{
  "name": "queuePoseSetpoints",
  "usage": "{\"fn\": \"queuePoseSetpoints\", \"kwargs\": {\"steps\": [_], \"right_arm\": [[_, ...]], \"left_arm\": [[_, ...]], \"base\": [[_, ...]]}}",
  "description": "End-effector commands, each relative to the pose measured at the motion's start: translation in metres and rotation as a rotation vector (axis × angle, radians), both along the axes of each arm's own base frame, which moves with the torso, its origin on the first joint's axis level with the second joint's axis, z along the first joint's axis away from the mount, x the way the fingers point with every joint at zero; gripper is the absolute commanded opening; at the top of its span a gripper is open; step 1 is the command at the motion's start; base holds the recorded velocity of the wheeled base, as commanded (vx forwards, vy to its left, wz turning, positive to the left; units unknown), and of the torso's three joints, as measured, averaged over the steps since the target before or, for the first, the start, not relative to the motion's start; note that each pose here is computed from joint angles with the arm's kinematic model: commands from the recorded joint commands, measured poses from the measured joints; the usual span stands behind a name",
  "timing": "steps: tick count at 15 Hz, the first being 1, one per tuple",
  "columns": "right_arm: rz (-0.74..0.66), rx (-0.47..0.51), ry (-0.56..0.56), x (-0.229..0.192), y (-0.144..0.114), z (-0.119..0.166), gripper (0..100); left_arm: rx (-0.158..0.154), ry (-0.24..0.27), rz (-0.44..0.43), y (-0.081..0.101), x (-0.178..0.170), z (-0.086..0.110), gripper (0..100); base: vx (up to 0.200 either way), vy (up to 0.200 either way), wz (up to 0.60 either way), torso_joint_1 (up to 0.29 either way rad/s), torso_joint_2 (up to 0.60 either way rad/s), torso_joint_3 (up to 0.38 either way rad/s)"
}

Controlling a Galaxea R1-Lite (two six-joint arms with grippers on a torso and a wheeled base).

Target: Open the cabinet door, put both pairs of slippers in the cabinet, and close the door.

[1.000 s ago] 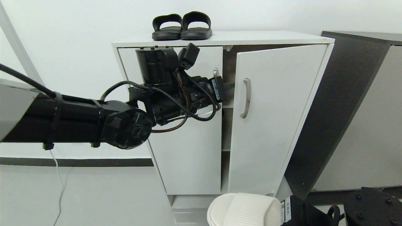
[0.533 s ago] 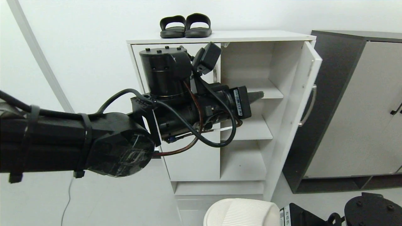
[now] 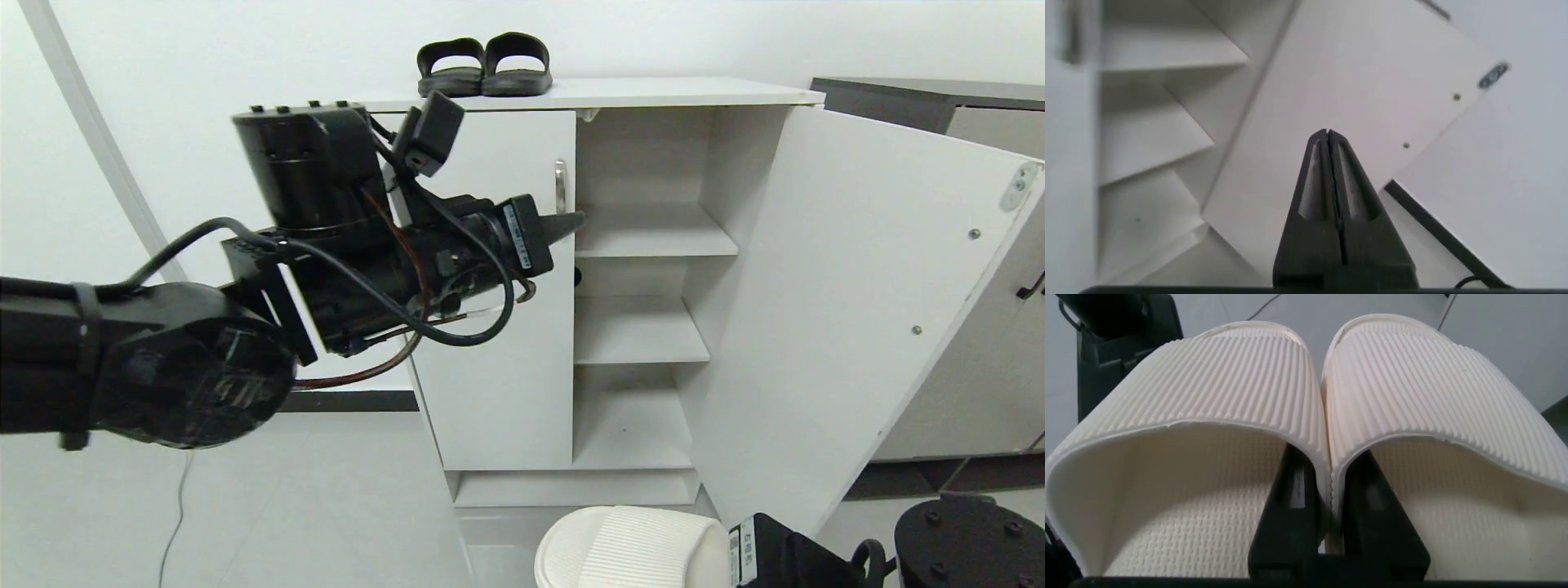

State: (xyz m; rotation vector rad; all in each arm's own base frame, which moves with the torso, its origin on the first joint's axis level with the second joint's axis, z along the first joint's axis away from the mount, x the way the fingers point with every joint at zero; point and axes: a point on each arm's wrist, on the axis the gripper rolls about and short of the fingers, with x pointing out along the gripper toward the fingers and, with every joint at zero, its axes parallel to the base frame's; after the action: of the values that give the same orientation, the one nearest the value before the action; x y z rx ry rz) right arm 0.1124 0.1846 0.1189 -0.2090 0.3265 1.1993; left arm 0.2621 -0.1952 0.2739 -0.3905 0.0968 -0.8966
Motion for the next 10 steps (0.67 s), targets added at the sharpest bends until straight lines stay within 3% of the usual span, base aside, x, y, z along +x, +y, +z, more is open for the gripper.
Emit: {"fn": "queuePoseSetpoints", "kwargs": {"steps": [1, 4, 5, 6, 8, 10], "right_arm": [[-0.008, -0.004, 0.002, 0.002, 0.000, -0.001, 0], [-0.043, -0.001, 0.003, 0.012, 0.002, -0.001, 0], [-0.060, 0.005, -0.002, 0.016, 0.002, 0.001, 0], [-0.082, 0.022, 0.002, 0.022, 0.003, 0.004, 0], [-0.137, 0.067, 0.013, 0.029, 0.007, 0.013, 0], [-0.273, 0.088, 0.002, 0.042, 0.017, 0.018, 0]], "left_arm": [[-0.026, -0.048, 0.054, 0.037, -0.029, 0.019, 0], [-0.009, -0.075, 0.110, 0.080, -0.074, 0.016, 0], [0.009, -0.086, 0.146, 0.097, -0.091, 0.009, 0], [0.030, -0.106, 0.213, 0.122, -0.116, -0.003, 0], [0.062, -0.119, 0.328, 0.148, -0.151, -0.013, 0], [0.171, -0.078, 0.539, 0.174, -0.201, -0.029, 0]], "base": [[0.000, 0.000, 0.00, 0.000, 0.00, 0.000], [0.000, 0.000, 0.00, 0.000, 0.00, 0.000], [0.000, 0.000, 0.00, 0.000, 0.00, 0.000], [0.000, 0.000, 0.00, 0.000, 0.00, 0.000], [0.000, 0.000, 0.00, 0.000, 0.00, 0.000], [0.000, 0.000, 0.00, 0.000, 0.00, 0.000]]}}
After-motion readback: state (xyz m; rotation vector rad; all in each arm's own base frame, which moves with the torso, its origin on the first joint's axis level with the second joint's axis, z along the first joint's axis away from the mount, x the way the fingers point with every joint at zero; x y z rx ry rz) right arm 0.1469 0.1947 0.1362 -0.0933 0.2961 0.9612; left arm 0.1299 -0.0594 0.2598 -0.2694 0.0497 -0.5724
